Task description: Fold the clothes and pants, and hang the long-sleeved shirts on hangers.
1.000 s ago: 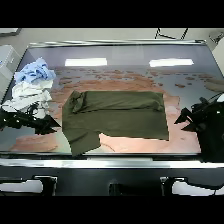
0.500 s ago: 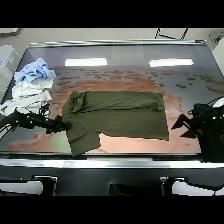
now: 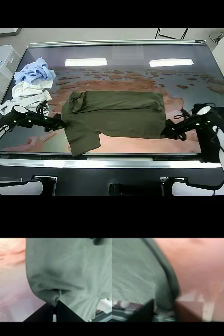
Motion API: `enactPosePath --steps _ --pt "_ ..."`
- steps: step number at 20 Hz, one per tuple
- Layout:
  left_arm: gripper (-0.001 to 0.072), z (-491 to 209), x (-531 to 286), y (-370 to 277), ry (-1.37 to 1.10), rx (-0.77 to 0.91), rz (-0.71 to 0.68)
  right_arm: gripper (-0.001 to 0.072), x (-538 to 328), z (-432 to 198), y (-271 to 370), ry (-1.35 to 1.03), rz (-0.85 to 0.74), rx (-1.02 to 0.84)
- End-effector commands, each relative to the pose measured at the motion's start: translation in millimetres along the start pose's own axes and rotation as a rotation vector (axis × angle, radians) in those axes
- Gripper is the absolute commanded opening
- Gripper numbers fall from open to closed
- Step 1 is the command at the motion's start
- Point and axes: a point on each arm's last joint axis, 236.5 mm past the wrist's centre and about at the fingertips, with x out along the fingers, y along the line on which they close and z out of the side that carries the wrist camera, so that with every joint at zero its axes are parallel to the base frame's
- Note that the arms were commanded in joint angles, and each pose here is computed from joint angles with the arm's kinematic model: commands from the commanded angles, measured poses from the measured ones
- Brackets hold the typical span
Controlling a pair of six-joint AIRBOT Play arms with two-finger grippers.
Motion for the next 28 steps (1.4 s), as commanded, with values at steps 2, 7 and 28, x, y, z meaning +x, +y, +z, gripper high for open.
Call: enactPosePath --steps 2,7,28 --pt "0.0023 13.0 -25.9 -23.3 -0.056 0.07 -0.014 0.0034 -10.1 1.9 30.9 -0.01 0.012 -0.106" --pt "0.0022 72.9 -225.7 -179.6 -0.62 0.497 -0.018 0.0035 -236.4 59.3 129.9 -0.701 -0.035 -0.437" --pt "0.0023 -112.1 -478.0 -356.7 -1.329 0.946 -0.011 0.0036 -496.9 -143.1 197.8 -1.482 -0.021 -0.565"
